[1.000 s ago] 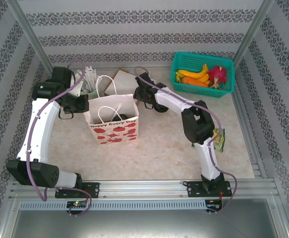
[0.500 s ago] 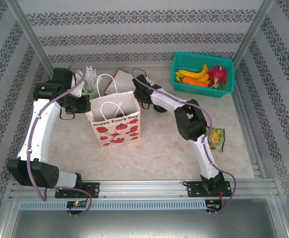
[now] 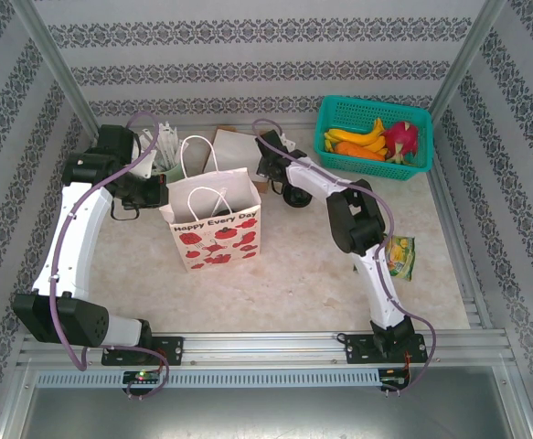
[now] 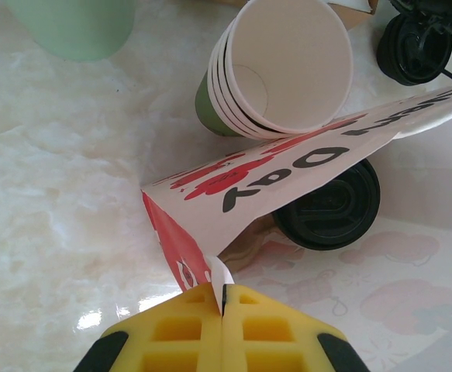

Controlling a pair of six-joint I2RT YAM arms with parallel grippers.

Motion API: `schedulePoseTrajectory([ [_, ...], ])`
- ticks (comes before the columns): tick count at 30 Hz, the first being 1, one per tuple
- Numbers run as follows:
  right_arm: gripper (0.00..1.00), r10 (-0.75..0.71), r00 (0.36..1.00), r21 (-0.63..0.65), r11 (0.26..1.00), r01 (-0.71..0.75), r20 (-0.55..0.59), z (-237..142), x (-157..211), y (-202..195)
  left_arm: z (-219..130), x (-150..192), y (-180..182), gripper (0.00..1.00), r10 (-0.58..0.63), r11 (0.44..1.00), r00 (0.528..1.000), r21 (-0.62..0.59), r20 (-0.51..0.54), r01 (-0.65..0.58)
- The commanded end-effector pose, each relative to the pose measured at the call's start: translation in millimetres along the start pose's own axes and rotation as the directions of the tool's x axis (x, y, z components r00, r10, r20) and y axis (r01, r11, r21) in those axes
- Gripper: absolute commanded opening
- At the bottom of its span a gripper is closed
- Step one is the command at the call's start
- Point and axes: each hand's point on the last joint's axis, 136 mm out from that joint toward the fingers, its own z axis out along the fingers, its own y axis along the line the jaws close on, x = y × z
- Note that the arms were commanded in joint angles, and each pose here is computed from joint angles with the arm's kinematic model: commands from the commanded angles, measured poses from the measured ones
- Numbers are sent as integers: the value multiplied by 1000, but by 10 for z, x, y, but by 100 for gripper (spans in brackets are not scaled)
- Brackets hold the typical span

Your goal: Pack the takeout coffee

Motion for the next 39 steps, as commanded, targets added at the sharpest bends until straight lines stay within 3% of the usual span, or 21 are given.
schedulePoseTrajectory([
  [1, 8, -66, 997, 54, 996, 65, 31, -142, -196, -197, -28, -32, -17, 0, 2, 1000, 1000, 18, 24, -2],
  [11, 10, -283, 951, -4, 959, 285, -122, -452, -79, -567, -11, 14, -163, 0, 20, 994, 1000, 107, 7, -21],
  [19, 10, -384, 894, 45, 913, 405, -231, -605, -71, -1119, 6, 21, -296, 0, 25, 982, 1000, 189, -3, -25],
  [27, 11, -414, 877, 73, 894, 442, -243, -728, -151, -1428, 32, -2, -371, 1, 31, 974, 999, 224, -7, -29],
  [31, 21, -422, 881, 47, 896, 441, -215, -838, -209, -1304, 68, -20, -464, 1, 38, 965, 999, 262, -19, -31],
  [34, 35, -324, 934, 111, 933, 342, -147, -976, -358, -1255, 104, -22, -509, 1, 47, 962, 999, 269, -27, -38],
  [39, 59, -271, 955, -23, 962, 271, -118, -1013, -263, -796, 147, -39, -526, 1, 55, 963, 998, 267, -32, -45],
])
